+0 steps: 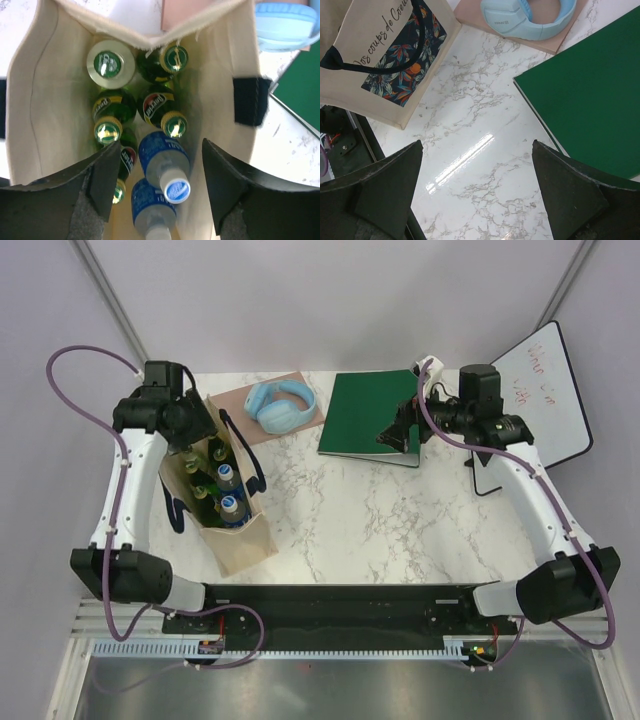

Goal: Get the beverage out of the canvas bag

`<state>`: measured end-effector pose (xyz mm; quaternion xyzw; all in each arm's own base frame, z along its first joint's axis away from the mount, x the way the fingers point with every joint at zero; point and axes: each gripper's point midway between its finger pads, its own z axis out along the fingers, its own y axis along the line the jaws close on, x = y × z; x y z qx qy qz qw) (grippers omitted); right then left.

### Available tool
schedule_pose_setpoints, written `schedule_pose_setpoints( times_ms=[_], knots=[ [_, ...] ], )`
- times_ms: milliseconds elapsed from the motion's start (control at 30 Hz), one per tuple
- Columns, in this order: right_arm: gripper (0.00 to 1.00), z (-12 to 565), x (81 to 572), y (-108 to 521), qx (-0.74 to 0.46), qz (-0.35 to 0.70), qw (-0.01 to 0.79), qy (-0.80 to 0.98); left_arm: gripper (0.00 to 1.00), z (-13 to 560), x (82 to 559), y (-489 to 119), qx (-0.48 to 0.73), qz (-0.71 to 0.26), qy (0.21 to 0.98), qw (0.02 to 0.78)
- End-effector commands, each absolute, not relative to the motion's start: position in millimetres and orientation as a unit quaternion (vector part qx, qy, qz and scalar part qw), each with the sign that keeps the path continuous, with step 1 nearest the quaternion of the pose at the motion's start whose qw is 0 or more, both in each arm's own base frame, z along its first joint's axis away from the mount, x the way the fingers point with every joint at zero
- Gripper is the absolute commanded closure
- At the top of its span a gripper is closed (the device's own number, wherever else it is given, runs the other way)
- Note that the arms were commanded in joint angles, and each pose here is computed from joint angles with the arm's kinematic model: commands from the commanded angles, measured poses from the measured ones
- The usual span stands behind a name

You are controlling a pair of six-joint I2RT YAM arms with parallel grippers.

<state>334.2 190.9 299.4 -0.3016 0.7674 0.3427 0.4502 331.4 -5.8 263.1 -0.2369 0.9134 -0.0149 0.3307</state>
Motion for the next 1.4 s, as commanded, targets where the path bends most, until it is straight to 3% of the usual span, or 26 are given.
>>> schedule_pose_setpoints(
  times_ms=[0,600,1367],
  knots=[
    [0.02,302.4,336.1,194.6,-0.323,0.349,0.459,0.751,0.31,268.0,366.8,-7.2,-0.213,-0.027,0.911,0.353],
    [0.02,297.7,341.9,194.8,-0.321,0.346,0.456,0.755,0.41,219.2,420.5,2.4,-0.19,0.016,0.928,0.32],
    [0.02,296.1,344.9,191.2,-0.313,0.341,0.455,0.76,0.47,173.6,418.1,4.5,-0.173,0.034,0.945,0.274]
  ],
)
